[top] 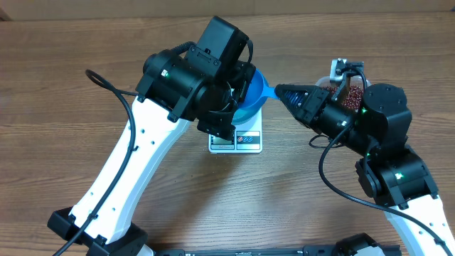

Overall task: Scoop item into bowl and weigh 150g on scale
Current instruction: 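Close the right gripper on the scoop handle, then open the left gripper, then carry the blue scoop with the right gripper toward the bean tub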

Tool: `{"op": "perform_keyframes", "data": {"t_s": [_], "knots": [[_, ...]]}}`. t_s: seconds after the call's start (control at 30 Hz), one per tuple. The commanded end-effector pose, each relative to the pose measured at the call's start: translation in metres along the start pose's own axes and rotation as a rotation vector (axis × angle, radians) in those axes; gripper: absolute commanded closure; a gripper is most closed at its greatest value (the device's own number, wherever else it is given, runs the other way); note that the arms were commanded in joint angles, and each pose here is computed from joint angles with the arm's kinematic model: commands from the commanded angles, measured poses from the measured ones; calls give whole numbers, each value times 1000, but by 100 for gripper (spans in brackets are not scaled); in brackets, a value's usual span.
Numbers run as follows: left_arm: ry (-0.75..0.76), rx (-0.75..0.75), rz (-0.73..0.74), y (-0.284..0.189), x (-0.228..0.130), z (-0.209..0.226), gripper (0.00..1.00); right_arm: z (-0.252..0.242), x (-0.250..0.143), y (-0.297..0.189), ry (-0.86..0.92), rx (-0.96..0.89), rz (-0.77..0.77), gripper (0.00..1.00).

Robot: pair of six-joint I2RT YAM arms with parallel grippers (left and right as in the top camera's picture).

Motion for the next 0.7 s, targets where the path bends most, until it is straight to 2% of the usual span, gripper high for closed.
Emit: {"op": "perform_keyframes", "data": {"t_s": [0.0,0.17,0.27,0.47,0.67], "knots": [[69,-56,-10,-17,-2,-3,0,3,9,-3,-34,-19,-66,96],[129,-105,-40,-36,0,-1,0,-6,17,-5,-62,-70,-127,96],[230,-127,-101,-49,7,1,0,-17,23,-7,-64,-133,-176,96],[576,-105,-279,-65,28,3,0,-28,26,-9,-229,-212,-187,96],[956,-47,-306,-65,29,3,0,-48,24,-14,-282,-319,-177,96]]}}
Point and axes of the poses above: each gripper's point midway between its finger pads, its own y axis out along the fingers, its own z axis along the line the jaws close on, x = y × z, the point moved 3 cm from there along -y, back along the fingers, and after that the axes turned 10 degrees about y, right-handed, at the moved point
